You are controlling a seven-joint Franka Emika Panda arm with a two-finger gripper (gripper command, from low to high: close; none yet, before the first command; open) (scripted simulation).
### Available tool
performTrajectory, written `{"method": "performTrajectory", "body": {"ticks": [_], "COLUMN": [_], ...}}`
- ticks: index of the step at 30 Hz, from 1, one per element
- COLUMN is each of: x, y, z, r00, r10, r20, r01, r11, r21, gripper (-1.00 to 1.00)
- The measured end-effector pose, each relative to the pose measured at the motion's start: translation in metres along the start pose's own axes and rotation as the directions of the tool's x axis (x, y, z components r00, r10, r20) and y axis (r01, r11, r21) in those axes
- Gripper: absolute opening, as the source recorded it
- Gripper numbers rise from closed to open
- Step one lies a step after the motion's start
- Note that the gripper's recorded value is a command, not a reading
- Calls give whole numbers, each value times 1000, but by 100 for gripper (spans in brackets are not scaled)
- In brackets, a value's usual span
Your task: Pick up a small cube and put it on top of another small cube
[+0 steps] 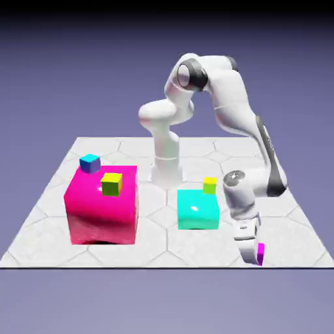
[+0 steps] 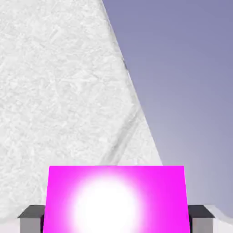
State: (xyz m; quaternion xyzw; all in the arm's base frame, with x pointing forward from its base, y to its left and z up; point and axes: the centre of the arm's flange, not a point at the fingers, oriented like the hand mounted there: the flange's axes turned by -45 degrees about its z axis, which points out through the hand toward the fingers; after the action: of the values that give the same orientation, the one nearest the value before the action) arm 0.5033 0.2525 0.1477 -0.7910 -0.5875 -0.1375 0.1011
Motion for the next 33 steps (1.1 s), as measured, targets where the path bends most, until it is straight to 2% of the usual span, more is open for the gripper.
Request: {"method": "performTrajectory", "body": {"ticks": [3,9,14,19,23,28,30,33], "x": [3,8,1,-18,-40,-76,-81,-94], "y": [-1,-40,-79,-120,-152,-190,-195,-203], "z": [-39,-94,-135,-170,-194,-217,-219,-183], "r00": [1000,921,735,471,234,-52,-87,-88], "r10": [2,-387,-670,-861,-934,-926,-917,-916], "r20": [0,-42,-109,-194,-270,-374,-389,-391], "r01": [-2,390,675,869,941,927,916,917], "r11": [1000,912,706,414,148,-184,-227,-228], "r21": [1,130,214,272,304,328,330,327], "gripper": [-100,-100,-100,-100,-100,-100,-100,-100]}}
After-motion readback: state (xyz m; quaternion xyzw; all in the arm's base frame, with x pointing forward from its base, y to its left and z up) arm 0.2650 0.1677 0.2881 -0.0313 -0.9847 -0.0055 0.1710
